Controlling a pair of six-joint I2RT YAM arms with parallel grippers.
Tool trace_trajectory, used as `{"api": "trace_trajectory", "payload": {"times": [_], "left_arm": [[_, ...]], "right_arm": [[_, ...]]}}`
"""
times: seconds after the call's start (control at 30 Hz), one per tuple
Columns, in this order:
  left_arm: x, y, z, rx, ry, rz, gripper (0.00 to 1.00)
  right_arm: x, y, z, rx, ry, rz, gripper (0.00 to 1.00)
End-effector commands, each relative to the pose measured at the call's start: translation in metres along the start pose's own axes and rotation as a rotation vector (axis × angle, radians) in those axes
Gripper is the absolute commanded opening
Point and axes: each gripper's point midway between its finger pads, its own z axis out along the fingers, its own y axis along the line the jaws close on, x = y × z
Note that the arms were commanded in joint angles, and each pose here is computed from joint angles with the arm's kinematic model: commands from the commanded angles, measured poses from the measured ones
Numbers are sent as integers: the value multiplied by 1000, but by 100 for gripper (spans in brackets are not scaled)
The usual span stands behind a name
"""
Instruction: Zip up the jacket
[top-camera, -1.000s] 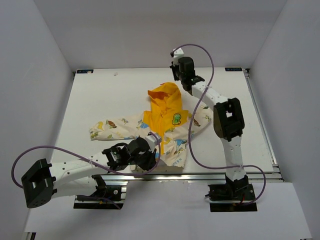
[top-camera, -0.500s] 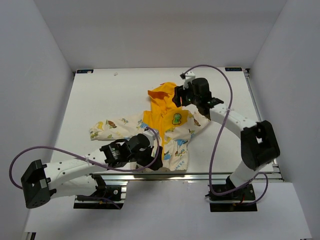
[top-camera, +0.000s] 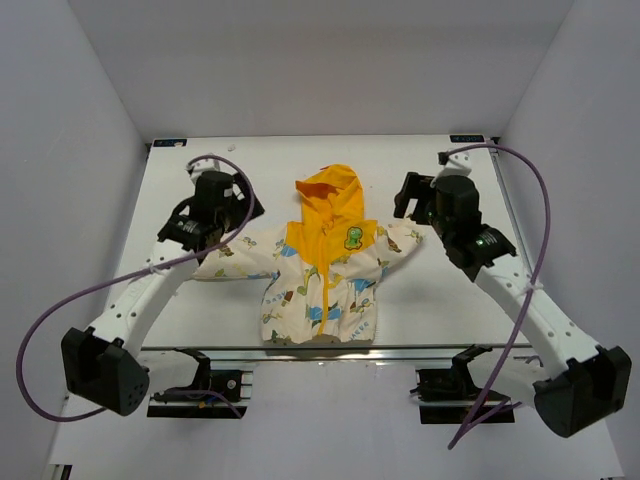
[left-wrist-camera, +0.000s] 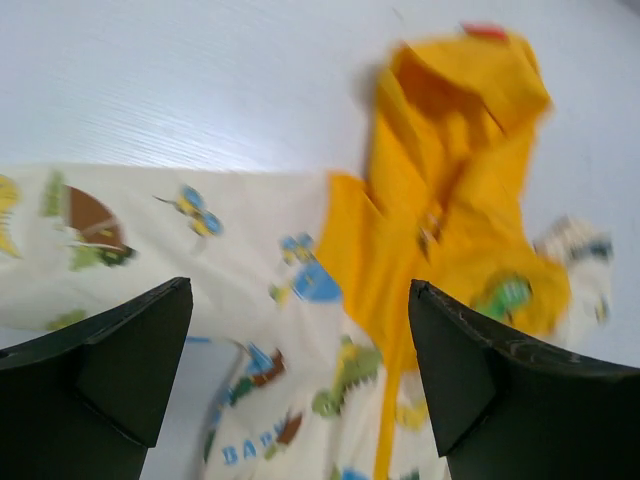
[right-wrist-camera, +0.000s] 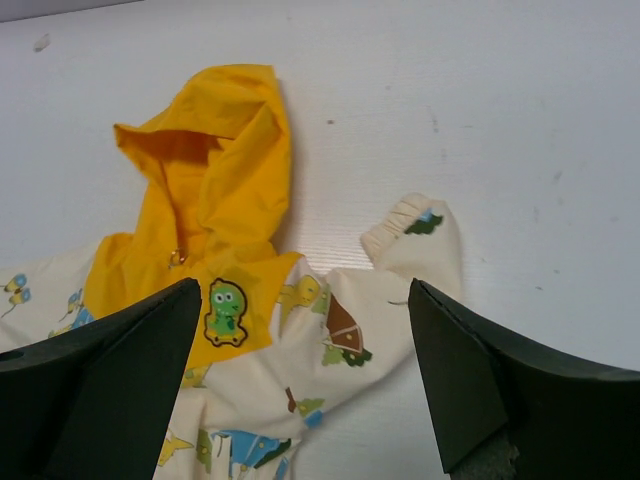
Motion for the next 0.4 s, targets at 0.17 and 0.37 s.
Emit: {"api": "trace_trajectory", "payload": {"times": [0.17, 0.37], "left_arm": [[-100, 27, -14, -89, -296, -122, 98], [-98, 70, -11, -100, -257, -191, 98]], "right_arm": [[-4, -53, -46, 247, -64, 52, 89], [-10, -50, -66, 188, -119, 61, 89]]}}
